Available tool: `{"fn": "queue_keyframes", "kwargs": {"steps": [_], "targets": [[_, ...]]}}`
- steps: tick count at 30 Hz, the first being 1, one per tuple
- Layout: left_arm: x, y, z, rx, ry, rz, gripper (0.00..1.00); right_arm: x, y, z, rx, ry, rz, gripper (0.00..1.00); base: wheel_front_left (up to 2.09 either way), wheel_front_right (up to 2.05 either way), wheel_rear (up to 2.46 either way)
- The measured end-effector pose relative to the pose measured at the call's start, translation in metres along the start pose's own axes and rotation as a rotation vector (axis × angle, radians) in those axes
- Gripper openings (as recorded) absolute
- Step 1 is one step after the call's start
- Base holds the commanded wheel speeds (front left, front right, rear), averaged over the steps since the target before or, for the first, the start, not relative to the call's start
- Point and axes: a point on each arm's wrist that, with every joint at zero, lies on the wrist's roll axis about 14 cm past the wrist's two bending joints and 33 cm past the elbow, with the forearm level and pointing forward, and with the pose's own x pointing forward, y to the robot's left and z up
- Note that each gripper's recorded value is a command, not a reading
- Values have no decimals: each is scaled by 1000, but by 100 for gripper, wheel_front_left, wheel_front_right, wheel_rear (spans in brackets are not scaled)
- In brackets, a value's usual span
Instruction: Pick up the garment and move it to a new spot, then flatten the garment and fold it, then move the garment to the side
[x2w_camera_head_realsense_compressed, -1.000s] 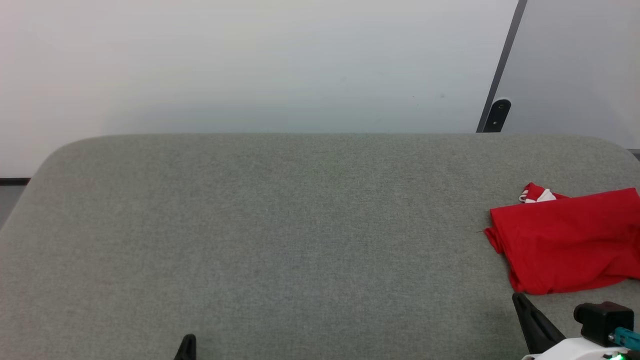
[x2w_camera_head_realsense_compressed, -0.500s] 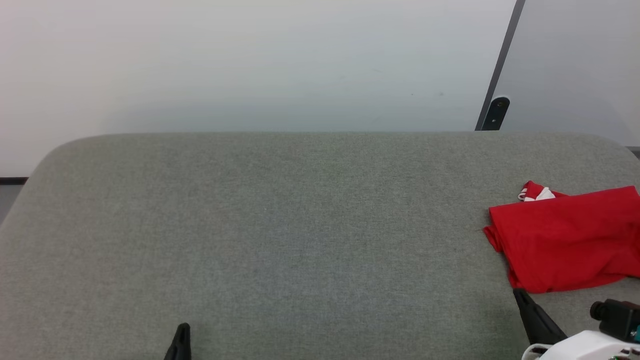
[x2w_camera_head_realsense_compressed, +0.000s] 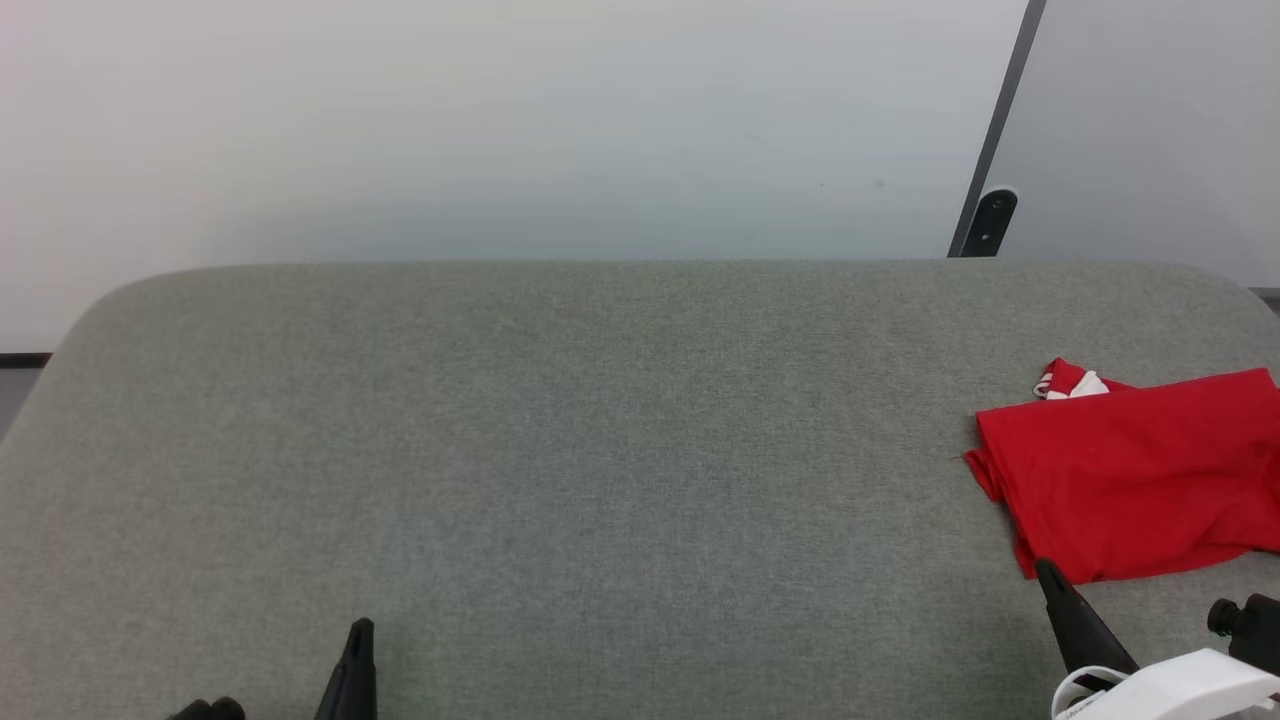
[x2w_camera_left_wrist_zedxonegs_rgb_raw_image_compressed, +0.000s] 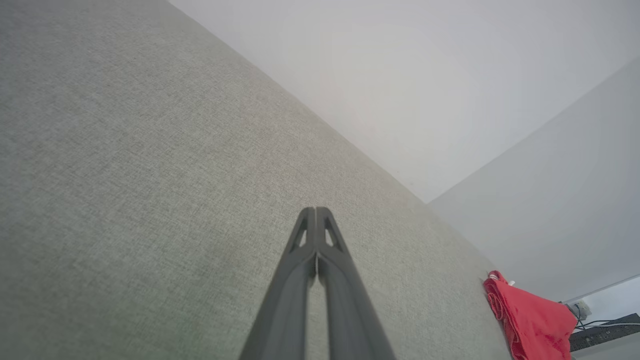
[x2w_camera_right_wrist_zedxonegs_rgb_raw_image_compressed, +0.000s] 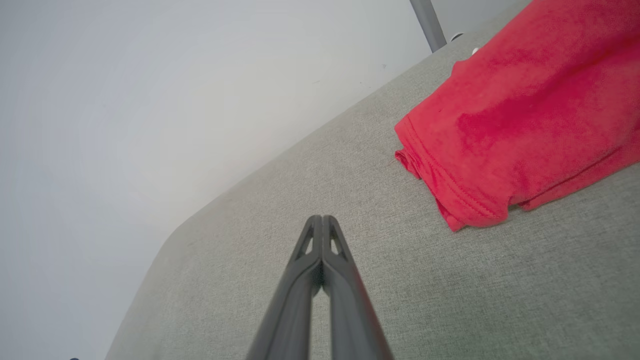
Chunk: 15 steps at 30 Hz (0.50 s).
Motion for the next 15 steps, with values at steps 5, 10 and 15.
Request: {"fn": "queue_keyframes", "kwargs": {"steps": [5,10,15], "targets": [[4,-1,1,-69,2,4,0,3,2,4,69,-17,9,0,0,0,0],[8,-1,2,-134,6,8,0,4,-1,5,135,-26,5,0,0,0,0],[12,-2,2,-196,10,7,0,7,0,9,194,-46,10,0,0,0,0]]}}
